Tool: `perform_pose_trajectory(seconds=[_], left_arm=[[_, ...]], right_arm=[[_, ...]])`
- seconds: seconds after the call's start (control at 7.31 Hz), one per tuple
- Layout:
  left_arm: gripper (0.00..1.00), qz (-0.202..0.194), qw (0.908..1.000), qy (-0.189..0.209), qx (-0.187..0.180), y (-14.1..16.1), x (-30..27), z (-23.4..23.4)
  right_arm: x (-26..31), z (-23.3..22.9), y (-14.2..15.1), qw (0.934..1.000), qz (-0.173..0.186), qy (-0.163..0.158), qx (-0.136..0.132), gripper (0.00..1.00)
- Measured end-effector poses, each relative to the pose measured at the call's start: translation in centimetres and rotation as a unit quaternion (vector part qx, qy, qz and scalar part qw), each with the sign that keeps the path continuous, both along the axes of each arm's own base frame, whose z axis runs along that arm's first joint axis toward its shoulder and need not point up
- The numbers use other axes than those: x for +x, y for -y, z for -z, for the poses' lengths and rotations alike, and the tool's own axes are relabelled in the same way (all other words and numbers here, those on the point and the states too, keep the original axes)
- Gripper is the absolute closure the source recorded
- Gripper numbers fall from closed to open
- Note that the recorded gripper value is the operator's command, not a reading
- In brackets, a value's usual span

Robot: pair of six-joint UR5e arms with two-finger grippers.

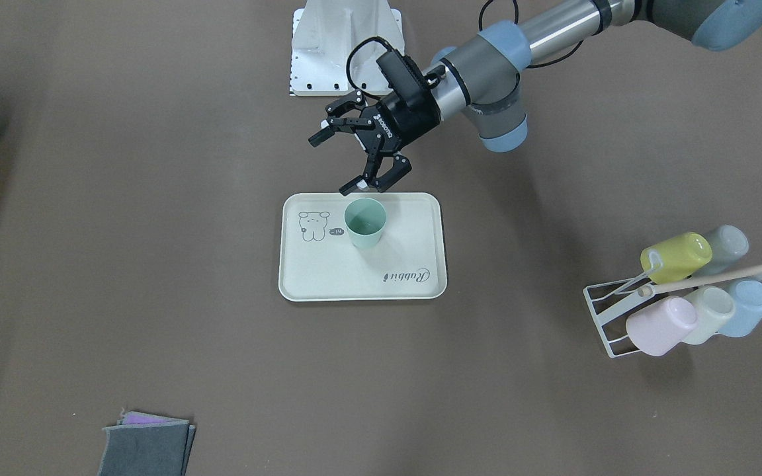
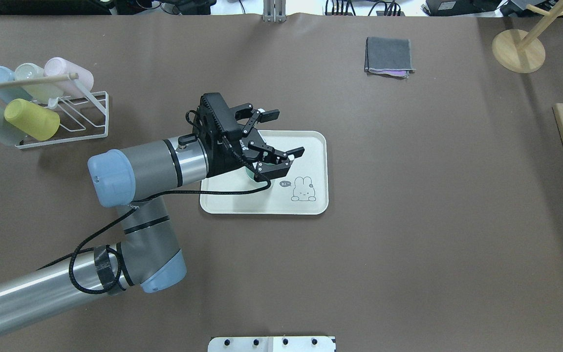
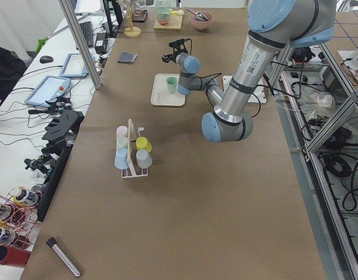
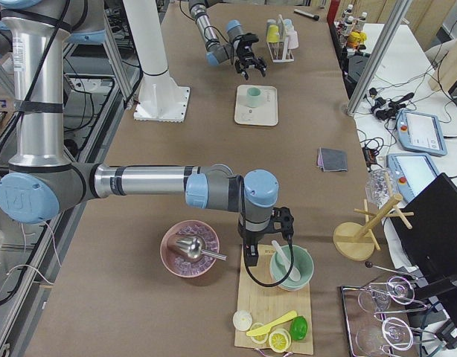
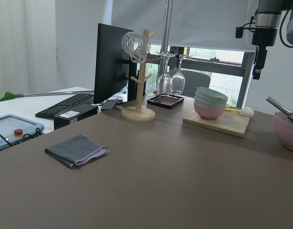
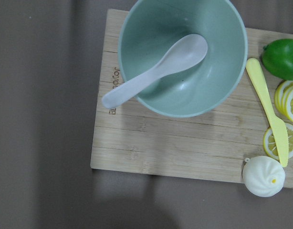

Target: Pick up and place green cup on tray

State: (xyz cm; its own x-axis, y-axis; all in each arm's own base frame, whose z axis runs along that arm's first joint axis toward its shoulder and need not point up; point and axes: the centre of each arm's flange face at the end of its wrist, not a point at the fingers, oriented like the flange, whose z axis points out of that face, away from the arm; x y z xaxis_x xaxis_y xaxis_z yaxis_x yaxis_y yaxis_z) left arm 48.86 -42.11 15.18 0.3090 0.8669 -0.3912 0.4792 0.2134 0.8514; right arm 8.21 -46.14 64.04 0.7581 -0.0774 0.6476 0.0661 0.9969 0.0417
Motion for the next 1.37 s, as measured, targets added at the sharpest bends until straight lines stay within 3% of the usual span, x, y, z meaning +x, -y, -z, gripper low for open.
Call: perform_pose_trajectory(seconds=[0.27, 0.55, 0.68, 0.96, 1.09, 1.23, 1.37], left_arm=[[0.02, 0.029, 0.9969, 0.065, -0.033, 2.0, -2.1, 4.7], [0.02, 0.095, 0.9788, 0.154, -0.095, 6.7, -3.9, 3.8], [0.02, 0.128, 0.9626, 0.201, -0.129, 9.6, -5.9, 1.1], [0.02, 0.183, 0.9189, 0.285, -0.203, 14.9, -12.2, -3.6], [0.02, 0.191, 0.8955, 0.32, -0.243, 16.3, -16.3, -5.2], [0.02, 0.172, 0.8746, 0.344, -0.295, 17.9, -21.5, -7.0], [0.02, 0.128, 0.8588, 0.346, -0.356, 19.1, -27.2, -9.8]], right_arm=[[-0.1, 0.1, 0.1, 1.0, -0.003, 0.005, -0.002, 0.0], [-0.1, 0.2, 0.2, 1.0, -0.004, 0.005, -0.001, 0.0], [-0.1, 0.4, 0.3, 1.0, -0.004, 0.006, 0.0, 0.0], [-0.2, 0.5, 0.4, 1.0, -0.004, 0.007, 0.001, 0.0], [-0.2, 0.6, 0.5, 1.0, -0.004, 0.008, 0.002, 0.0], [-0.2, 0.7, 0.5, 1.0, -0.004, 0.008, 0.002, 0.0], [-0.2, 0.7, 0.5, 1.0, -0.005, 0.008, 0.002, 0.0]])
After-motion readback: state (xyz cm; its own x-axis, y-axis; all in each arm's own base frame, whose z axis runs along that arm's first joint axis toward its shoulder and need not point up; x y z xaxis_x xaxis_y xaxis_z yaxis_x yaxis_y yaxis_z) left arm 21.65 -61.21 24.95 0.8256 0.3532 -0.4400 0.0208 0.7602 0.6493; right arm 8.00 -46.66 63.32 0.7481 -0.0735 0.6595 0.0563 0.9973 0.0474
